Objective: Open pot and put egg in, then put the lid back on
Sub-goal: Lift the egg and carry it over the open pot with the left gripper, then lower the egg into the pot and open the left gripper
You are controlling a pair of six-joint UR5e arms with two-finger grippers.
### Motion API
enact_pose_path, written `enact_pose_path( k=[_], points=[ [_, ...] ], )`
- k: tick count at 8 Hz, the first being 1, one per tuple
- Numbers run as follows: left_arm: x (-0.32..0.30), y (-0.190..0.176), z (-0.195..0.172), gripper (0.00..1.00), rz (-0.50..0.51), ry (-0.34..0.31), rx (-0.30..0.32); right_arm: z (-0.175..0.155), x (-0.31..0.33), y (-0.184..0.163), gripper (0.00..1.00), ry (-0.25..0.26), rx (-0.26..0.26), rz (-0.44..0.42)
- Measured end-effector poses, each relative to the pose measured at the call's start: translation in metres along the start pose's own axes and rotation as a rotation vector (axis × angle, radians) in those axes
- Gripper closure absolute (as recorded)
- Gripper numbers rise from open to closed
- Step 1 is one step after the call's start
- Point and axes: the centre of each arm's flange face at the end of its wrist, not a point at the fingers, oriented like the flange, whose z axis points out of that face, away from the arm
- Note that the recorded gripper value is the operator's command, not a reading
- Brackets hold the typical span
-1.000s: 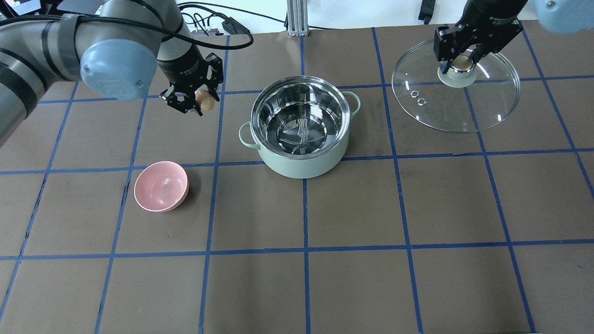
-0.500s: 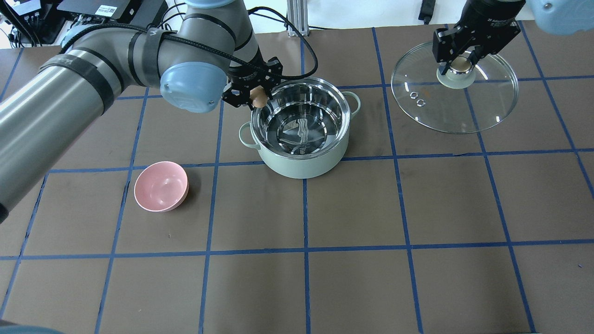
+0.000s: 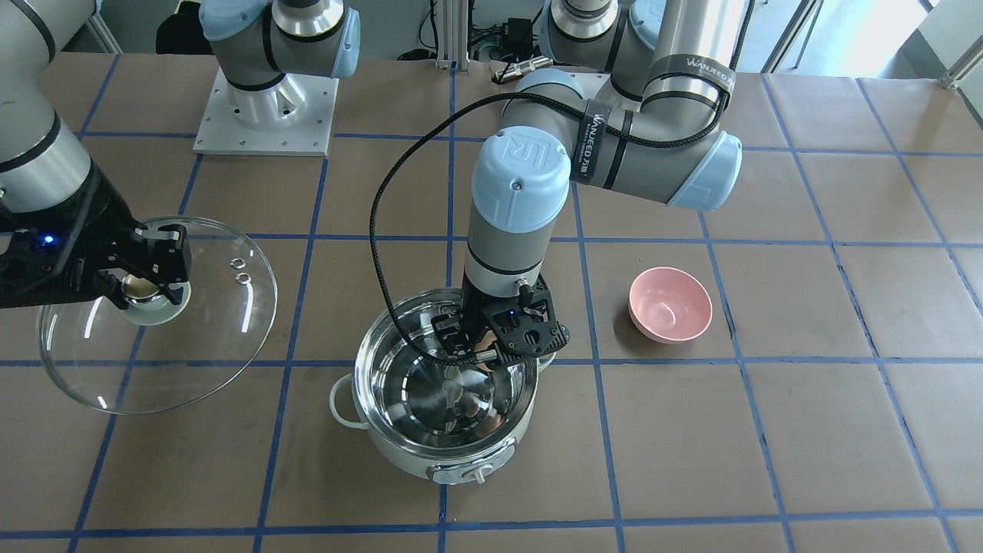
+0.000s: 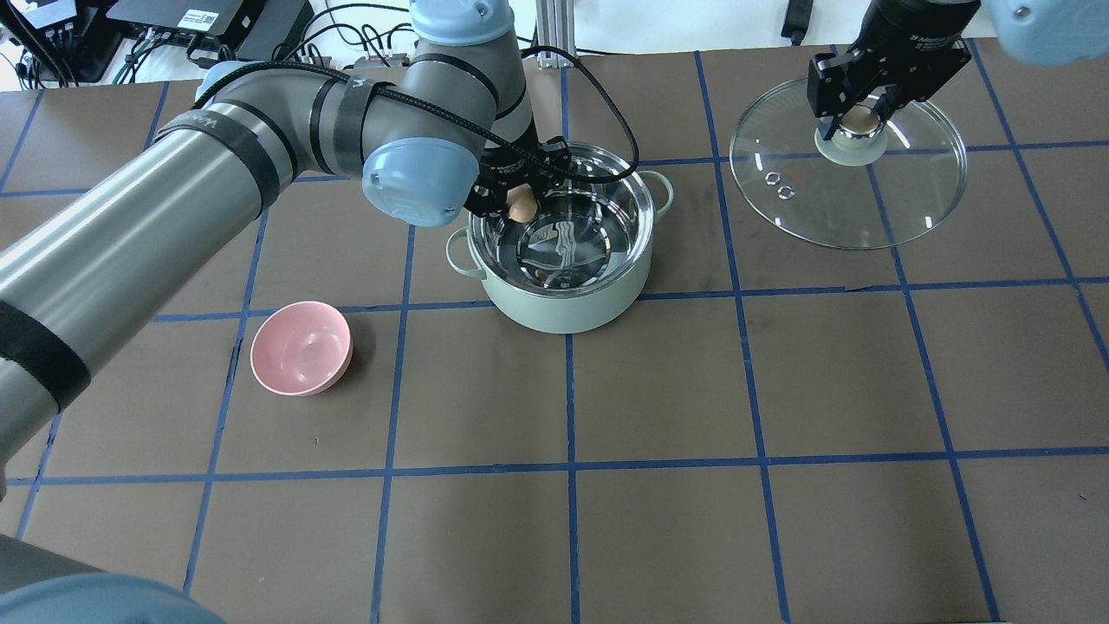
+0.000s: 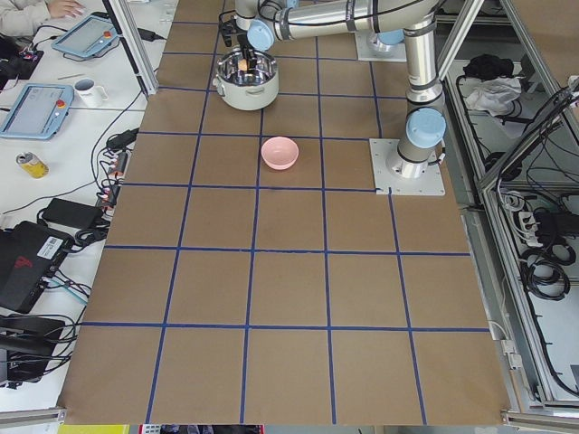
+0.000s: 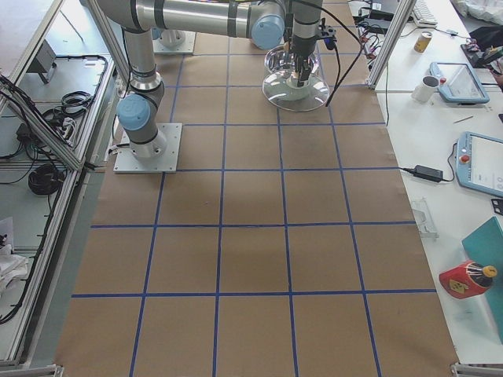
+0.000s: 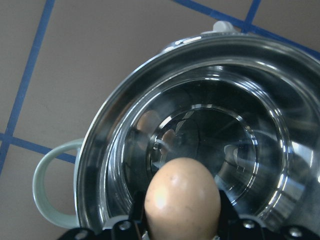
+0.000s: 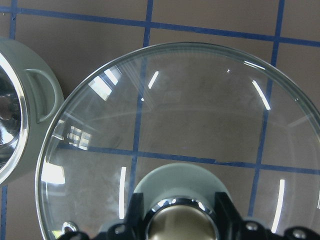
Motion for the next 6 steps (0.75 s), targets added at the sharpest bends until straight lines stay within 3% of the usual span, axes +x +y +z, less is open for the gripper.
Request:
enact_pose_path(
  k=[4, 6],
  points=[
    [0.014, 0.01, 0.024, 1.0, 0.212, -0.027, -0.019, 0.001, -0.001, 0.0, 1.0, -0.001, 0.0, 0.005],
    [0.016, 0.004, 0.034, 1.0, 0.296, -0.054, 0.004, 0.001, -0.002, 0.001, 1.0, -0.001, 0.001, 0.006]
  ],
)
